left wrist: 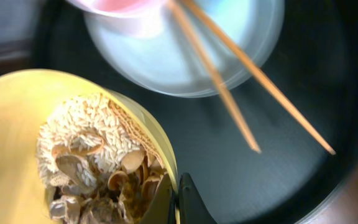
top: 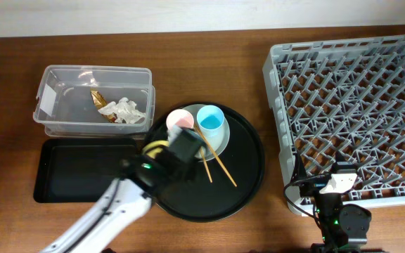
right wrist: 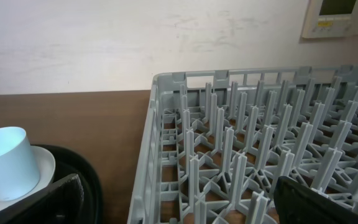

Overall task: Sort waste into correct bins and load items into the dishwasher rack
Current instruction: 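Lift the yellow bowl and carry it left over the black tray, then tilt the yellow bowl to dump scraps onto the black tray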

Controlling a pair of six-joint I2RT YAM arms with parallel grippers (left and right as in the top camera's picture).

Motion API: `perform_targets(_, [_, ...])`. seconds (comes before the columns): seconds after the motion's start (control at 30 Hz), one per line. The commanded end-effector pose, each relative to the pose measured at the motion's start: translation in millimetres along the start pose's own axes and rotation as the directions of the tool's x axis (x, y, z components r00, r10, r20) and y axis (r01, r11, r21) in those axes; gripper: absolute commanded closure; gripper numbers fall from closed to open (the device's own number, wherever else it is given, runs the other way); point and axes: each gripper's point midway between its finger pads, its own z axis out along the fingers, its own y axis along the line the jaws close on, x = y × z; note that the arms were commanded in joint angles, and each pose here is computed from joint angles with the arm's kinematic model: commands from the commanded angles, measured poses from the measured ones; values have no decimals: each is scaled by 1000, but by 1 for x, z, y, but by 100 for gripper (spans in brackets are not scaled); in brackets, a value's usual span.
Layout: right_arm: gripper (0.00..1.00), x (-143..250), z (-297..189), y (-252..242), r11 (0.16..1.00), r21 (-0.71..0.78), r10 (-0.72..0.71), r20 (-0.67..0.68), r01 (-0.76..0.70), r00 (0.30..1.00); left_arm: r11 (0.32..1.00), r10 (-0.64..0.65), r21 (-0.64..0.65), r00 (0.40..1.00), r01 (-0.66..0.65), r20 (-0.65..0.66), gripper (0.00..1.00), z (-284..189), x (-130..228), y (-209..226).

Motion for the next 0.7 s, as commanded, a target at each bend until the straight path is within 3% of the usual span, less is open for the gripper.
perform_targets(0.0, [1, 3, 0, 0, 1000, -1, 0, -5, 0, 1000, 993, -93, 72, 995, 90, 44, 100, -24, -19, 33])
perform_targets(0.17, [2, 3, 0, 0, 1000, -1, 0, -5, 0, 1000, 960, -229, 174, 972, 218, 46, 100, -38, -26, 88])
perform_targets(0.43, [1, 3, 0, 0, 1000, -1, 0, -5, 0, 1000, 844, -485, 311, 869, 436, 96, 100, -51, -29, 173])
perform_targets(0.6, [1, 3, 0, 1, 1000, -1, 0, -5, 0, 1000, 790, -567, 354, 816, 501, 110, 100, -50, -25, 206])
perform_targets(0.67, [1, 3, 0, 0, 1000, -1, 0, -5, 0, 1000, 728, -609, 471, 786, 499, 108, 100, -47, -29, 212])
